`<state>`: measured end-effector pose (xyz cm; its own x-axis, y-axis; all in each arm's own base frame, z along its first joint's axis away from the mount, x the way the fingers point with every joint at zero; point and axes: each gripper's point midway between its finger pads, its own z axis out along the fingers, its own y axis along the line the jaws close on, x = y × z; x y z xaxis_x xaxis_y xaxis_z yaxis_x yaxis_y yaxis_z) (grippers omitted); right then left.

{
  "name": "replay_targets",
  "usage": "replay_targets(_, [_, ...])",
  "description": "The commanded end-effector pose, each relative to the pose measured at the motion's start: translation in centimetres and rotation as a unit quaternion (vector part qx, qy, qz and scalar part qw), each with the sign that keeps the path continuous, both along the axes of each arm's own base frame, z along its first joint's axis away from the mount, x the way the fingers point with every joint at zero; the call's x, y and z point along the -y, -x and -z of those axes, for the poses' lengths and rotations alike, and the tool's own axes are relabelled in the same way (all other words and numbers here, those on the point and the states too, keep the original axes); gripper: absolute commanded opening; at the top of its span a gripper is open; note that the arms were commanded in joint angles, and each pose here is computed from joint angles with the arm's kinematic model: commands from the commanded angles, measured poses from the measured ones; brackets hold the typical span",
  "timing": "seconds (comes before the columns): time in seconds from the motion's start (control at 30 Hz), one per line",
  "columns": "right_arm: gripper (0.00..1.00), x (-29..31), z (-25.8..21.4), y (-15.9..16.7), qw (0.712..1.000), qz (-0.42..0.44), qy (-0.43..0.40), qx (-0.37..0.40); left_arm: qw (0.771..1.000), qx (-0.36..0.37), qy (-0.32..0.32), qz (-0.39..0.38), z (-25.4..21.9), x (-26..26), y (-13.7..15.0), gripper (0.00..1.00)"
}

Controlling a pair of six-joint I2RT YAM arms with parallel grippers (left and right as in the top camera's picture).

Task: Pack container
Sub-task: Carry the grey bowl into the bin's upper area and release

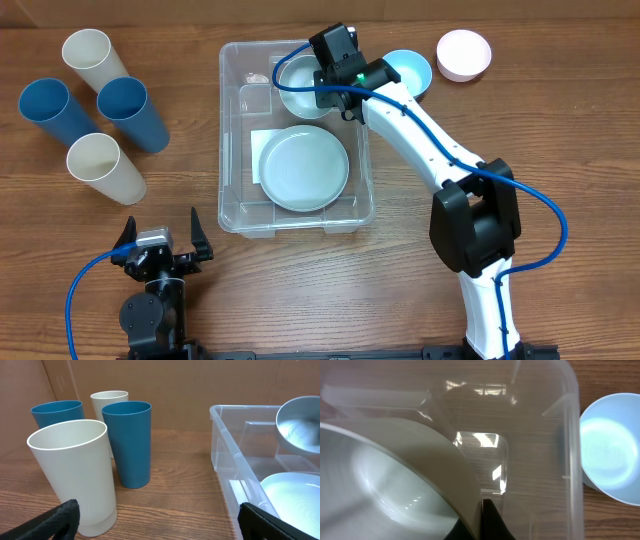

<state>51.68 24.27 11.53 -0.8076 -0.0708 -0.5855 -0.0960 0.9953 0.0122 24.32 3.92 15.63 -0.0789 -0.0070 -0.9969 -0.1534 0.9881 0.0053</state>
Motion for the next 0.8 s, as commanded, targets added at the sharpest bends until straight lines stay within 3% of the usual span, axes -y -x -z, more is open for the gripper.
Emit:
replay_targets(0.0, [0.04, 0.5, 0.9, -0.7, 0.999, 0.009, 0.029, 0.013, 1.0, 0.0, -0.007, -0.003, 0.0, -0.1, 0.0, 1.0])
replay_targets(0.3, [0.04, 1.2, 2.8, -1.6, 0.998, 0.004, 0.064, 0.017, 1.0, 0.0, -0.007, -0.003, 0.0, -0.1, 0.0, 1.0])
replay_targets(0.37, [0.21, 1.2, 2.8, -1.6, 0.998, 0.002, 0.065, 0.017, 1.0, 0.0, -0.007, -0.003, 0.0, -0.1, 0.0, 1.0])
replay_targets(0.4, [0.22, 1.2, 2.8, -1.7, 0.998, 0.0, 0.066, 0.018, 1.0, 0.0, -0.007, -0.003, 0.0, -0.1, 0.0, 1.0])
replay_targets(0.67, [0.27, 0.4, 2.1, -1.8, 0.994, -0.045, 0.091, 0.029, 1.0, 0.0, -0.007, -0.003, 0.0, -0.1, 0.0, 1.0])
replay_targets(0.77, [0.28, -2.0, -1.8, -1.1, 0.993, -0.065, 0.085, 0.042, 1.0, 0.0, -0.007, -0.003, 0.0, -0.1, 0.0, 1.0])
